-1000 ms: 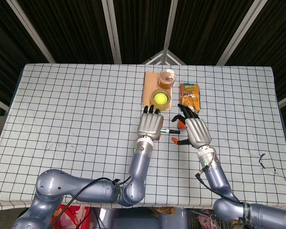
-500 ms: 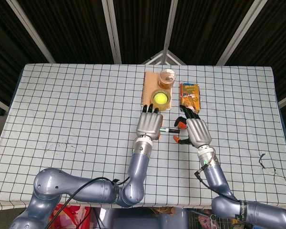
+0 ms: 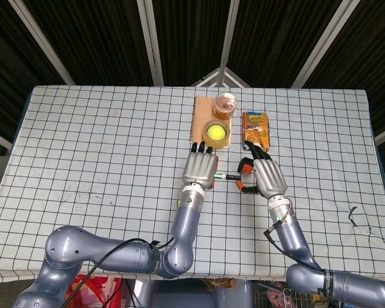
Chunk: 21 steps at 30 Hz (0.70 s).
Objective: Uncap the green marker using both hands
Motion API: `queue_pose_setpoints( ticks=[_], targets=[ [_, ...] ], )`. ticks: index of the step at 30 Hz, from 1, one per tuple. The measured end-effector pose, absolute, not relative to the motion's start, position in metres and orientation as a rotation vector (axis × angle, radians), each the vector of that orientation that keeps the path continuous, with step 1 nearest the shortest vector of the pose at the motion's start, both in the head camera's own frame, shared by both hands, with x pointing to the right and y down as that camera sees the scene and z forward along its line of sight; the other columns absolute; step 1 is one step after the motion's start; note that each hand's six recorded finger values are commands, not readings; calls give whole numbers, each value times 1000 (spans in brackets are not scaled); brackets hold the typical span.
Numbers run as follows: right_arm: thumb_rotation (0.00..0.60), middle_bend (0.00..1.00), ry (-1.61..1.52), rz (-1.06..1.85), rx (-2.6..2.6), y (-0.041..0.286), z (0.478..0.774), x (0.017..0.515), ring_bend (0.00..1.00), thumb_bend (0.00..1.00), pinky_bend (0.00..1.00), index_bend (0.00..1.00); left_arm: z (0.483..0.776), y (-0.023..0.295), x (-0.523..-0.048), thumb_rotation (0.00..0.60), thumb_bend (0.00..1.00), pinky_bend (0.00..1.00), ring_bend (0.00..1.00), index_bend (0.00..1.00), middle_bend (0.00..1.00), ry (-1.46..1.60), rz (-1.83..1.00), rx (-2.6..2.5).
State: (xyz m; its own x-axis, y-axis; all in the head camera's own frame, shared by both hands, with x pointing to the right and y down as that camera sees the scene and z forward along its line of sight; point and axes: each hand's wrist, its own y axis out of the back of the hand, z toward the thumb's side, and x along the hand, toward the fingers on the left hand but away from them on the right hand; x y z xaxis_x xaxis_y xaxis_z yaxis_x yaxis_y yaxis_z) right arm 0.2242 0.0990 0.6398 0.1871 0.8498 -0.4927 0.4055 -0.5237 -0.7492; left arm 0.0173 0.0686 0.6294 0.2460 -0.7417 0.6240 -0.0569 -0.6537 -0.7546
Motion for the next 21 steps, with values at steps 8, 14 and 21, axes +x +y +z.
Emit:
queue_pose_setpoints(
  ticks=[8, 14, 21],
  targets=[
    [600, 83, -1172, 1293, -2021, 99, 641, 222, 104, 310, 168, 577, 629, 68, 17, 600, 483, 0, 0, 603, 171, 735, -1444, -1919],
    [600, 83, -1168, 1292, -2026, 99, 641, 220, 105, 313, 168, 577, 629, 68, 18, 600, 483, 0, 0, 605, 173, 740, -1435, -1927],
    [600, 83, -1164, 1290, -2032, 99, 641, 218, 106, 325, 168, 582, 629, 68, 18, 600, 483, 0, 0, 607, 175, 743, -1430, -1931]
  ],
)
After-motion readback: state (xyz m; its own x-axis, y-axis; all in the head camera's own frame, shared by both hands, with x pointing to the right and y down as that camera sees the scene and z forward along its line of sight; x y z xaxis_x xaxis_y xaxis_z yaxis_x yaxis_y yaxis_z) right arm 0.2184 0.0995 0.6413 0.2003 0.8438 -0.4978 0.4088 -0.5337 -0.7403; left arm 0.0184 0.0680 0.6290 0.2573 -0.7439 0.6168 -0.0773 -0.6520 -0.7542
